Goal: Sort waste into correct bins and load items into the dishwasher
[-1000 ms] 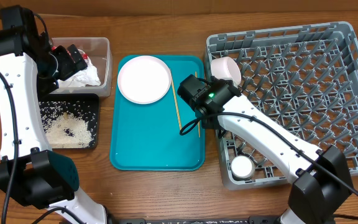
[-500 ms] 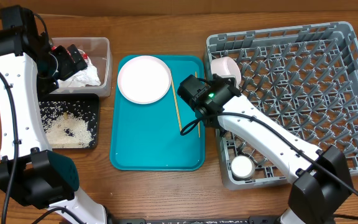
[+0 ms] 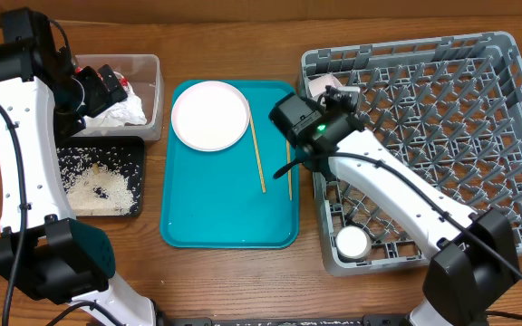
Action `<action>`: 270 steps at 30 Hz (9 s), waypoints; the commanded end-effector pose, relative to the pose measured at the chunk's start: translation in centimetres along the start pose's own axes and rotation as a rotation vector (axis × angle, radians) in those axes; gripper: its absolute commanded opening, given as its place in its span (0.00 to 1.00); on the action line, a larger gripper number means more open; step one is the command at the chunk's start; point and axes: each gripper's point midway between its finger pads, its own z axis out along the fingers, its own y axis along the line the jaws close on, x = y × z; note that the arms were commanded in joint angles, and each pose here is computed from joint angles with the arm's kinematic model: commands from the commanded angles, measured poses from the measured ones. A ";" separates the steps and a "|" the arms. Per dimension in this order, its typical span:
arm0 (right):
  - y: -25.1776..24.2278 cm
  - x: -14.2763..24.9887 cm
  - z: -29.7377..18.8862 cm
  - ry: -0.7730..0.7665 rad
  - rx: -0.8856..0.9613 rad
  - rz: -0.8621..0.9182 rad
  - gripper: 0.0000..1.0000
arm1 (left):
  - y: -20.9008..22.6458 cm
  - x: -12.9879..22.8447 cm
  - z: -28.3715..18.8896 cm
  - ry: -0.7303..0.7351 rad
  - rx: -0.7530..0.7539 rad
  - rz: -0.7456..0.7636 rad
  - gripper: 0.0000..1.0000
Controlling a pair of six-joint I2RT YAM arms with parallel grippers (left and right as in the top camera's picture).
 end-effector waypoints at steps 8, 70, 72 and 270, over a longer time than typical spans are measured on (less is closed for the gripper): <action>-1.1 -1.9 0.1 -0.048 0.027 0.055 0.04 | -0.2 -0.3 -1.1 -0.035 0.005 0.018 1.00; -5.5 4.5 -0.3 0.091 0.386 0.018 0.04 | -0.2 -0.3 -1.1 -0.035 0.005 0.018 1.00; -5.1 4.8 -0.6 0.091 0.375 0.008 0.04 | -0.2 -0.3 -1.1 -0.035 0.005 0.018 1.00; 4.8 -12.9 -6.9 0.083 -0.807 0.029 1.00 | -0.2 -0.3 -1.1 -0.037 0.005 0.019 1.00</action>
